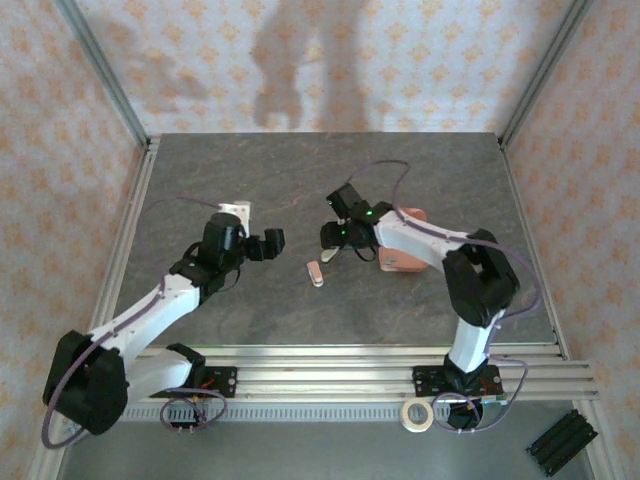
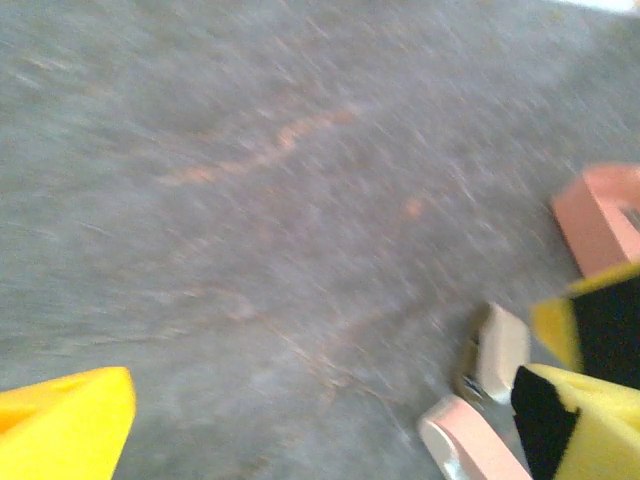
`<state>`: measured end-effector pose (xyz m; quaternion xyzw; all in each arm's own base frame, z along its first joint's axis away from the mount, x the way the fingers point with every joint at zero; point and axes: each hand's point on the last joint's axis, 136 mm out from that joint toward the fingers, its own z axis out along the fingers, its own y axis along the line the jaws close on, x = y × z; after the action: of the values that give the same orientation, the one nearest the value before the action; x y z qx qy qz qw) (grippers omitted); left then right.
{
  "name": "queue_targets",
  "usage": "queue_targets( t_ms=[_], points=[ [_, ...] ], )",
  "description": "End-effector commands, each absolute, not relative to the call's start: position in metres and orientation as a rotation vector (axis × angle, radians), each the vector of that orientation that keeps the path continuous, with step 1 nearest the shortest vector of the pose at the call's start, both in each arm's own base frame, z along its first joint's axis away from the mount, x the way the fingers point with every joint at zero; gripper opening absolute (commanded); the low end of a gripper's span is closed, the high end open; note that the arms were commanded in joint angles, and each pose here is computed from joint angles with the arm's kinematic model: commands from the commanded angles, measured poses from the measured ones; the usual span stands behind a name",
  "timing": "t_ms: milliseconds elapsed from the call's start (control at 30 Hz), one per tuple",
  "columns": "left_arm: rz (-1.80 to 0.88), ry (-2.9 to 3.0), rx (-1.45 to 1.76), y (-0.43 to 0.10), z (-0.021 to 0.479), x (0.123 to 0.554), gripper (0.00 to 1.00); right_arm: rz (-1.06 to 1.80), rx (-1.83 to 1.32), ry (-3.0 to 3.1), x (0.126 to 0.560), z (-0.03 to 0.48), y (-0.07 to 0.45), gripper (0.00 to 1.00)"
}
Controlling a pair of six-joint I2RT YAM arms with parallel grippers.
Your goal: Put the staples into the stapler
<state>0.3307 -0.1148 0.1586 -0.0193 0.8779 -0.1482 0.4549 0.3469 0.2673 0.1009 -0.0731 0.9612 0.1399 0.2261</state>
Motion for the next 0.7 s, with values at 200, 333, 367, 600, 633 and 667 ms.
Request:
queue_targets(
  t_ms=[200,333,367,600,633,667],
  points=[
    [0.356,1.904,-0.344,0.019,0.174,0.324,1.0,0.138,0.127,2.272,0.379,0.157,0.109,1.0],
    [0.393,1.814,-0.319,0.028,0.166,0.326,1.0,0.046,0.268,2.166,0.373,0.146,0.044,1.0],
    [0.385,1.803,-0.316,0.029,0.16,0.327,1.0,0.033,0.297,2.139,0.371,0.144,0.031,1.0],
    [0.39,1.67,-0.267,0.031,0.15,0.347,1.0,-0.069,0.217,1.998,0.37,0.132,-0.009,1.0],
    [0.394,1.706,-0.279,0.033,0.138,0.348,1.0,-0.074,0.198,1.984,0.37,0.124,-0.009,1.0],
    [0.37,1.72,-0.268,0.032,0.129,0.351,1.0,-0.081,0.196,1.969,0.371,0.119,-0.011,1.0]
  ],
)
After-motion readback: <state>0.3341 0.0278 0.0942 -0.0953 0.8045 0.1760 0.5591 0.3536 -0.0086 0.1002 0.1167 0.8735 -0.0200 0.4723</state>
